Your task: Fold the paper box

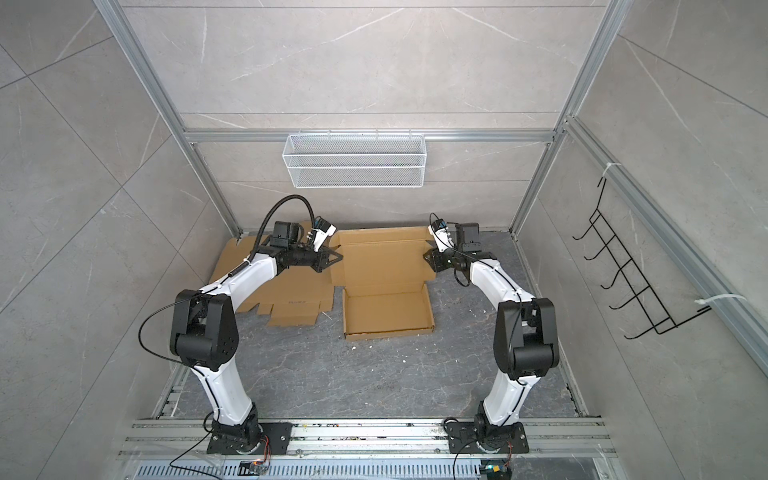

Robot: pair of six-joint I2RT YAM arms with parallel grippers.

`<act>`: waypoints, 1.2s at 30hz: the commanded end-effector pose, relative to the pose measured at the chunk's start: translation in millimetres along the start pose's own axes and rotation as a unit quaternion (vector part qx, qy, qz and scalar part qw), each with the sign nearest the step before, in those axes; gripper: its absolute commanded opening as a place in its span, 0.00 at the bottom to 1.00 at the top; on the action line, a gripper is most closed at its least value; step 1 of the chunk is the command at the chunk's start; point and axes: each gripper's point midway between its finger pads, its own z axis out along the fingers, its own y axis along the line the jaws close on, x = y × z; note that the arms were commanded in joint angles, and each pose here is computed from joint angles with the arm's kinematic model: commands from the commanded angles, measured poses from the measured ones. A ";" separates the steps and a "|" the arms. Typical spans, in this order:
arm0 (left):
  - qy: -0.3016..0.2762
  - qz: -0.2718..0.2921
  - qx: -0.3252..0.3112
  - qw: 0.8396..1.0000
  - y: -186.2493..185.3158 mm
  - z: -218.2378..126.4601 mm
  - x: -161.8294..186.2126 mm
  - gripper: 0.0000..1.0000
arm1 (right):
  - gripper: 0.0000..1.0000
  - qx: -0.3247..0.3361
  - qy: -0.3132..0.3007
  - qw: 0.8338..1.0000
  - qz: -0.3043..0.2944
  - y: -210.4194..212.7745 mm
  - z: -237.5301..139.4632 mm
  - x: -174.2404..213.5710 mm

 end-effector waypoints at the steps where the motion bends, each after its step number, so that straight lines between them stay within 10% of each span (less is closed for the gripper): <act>1: -0.042 0.003 -0.015 0.999 -0.7 -7.7 -23.9 0.00 | 0.24 0.008 -0.017 1.000 0.001 7.1 -10.1 -7.4; 12: -0.109 -0.020 -0.077 0.991 -6.9 -2.2 -37.1 0.00 | 0.06 0.089 -0.057 0.994 0.000 26.5 -21.2 -5.1; 36: -0.216 -0.032 -0.091 0.972 -68.7 14.7 -25.3 0.00 | 0.00 0.146 -0.173 0.967 0.116 66.5 -36.5 42.7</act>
